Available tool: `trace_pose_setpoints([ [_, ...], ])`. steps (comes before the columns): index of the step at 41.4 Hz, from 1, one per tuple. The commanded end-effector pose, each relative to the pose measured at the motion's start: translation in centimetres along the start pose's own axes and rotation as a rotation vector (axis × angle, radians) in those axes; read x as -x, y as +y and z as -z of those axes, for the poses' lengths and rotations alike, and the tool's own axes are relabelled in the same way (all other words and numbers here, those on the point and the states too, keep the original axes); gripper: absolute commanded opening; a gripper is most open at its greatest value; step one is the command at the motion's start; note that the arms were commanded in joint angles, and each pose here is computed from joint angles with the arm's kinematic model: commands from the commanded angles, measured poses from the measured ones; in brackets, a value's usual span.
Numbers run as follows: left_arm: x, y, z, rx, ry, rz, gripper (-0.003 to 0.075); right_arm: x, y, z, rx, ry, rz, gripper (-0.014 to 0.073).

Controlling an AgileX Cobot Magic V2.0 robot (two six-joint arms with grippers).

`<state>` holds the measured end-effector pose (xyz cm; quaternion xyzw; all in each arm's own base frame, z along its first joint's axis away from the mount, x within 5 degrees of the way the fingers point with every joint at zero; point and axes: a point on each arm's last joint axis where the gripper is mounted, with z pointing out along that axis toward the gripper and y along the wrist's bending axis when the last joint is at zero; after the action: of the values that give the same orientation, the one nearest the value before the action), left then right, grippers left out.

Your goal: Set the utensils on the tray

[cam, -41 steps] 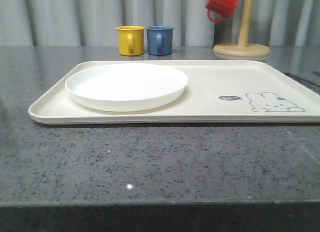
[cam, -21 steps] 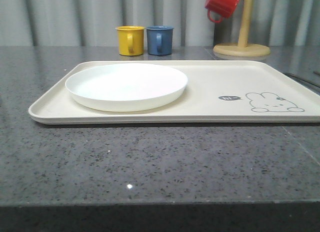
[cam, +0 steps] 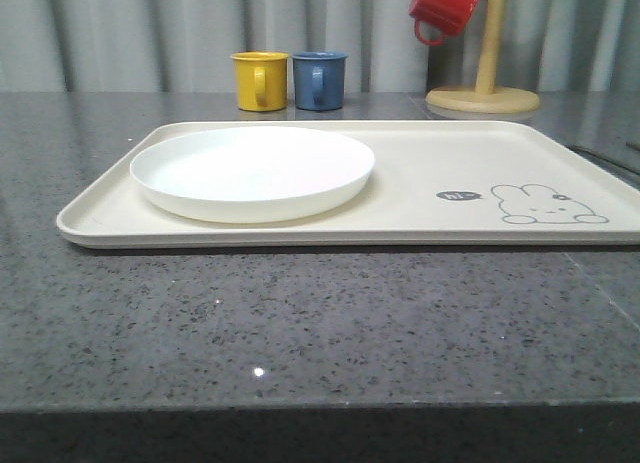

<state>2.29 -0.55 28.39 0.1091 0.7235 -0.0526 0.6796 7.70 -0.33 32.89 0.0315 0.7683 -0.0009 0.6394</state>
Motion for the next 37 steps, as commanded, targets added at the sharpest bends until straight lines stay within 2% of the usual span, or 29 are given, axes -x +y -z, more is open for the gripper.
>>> trace_pose_setpoints([
  [1, 1.6, 0.1, 0.3, 0.006, -0.108, 0.019, -0.0019, 1.9, 0.0, 0.2, 0.000, -0.107, 0.004, 0.0600],
  [20, 1.6, 0.1, 0.3, 0.006, -0.108, 0.019, -0.0019, 1.9, 0.0, -0.2, -0.001, -0.097, 0.004, 0.0581],
  [28, 1.6, 0.1, 0.3, 0.006, -0.108, 0.019, -0.0019, 2.8, 0.1, -3.4, -0.009, 0.106, 0.007, 0.0363],
  [34, 1.6, 0.1, 0.3, 0.006, -0.108, 0.019, -0.0019, 4.5, 0.1, -6.5, -0.014, 0.243, 0.006, 0.0336],
  [37, 1.6, 0.1, 0.3, 0.006, -0.108, 0.019, -0.0019, 4.9, 0.3, -8.4, -0.012, 0.356, 0.008, 0.0336],
])
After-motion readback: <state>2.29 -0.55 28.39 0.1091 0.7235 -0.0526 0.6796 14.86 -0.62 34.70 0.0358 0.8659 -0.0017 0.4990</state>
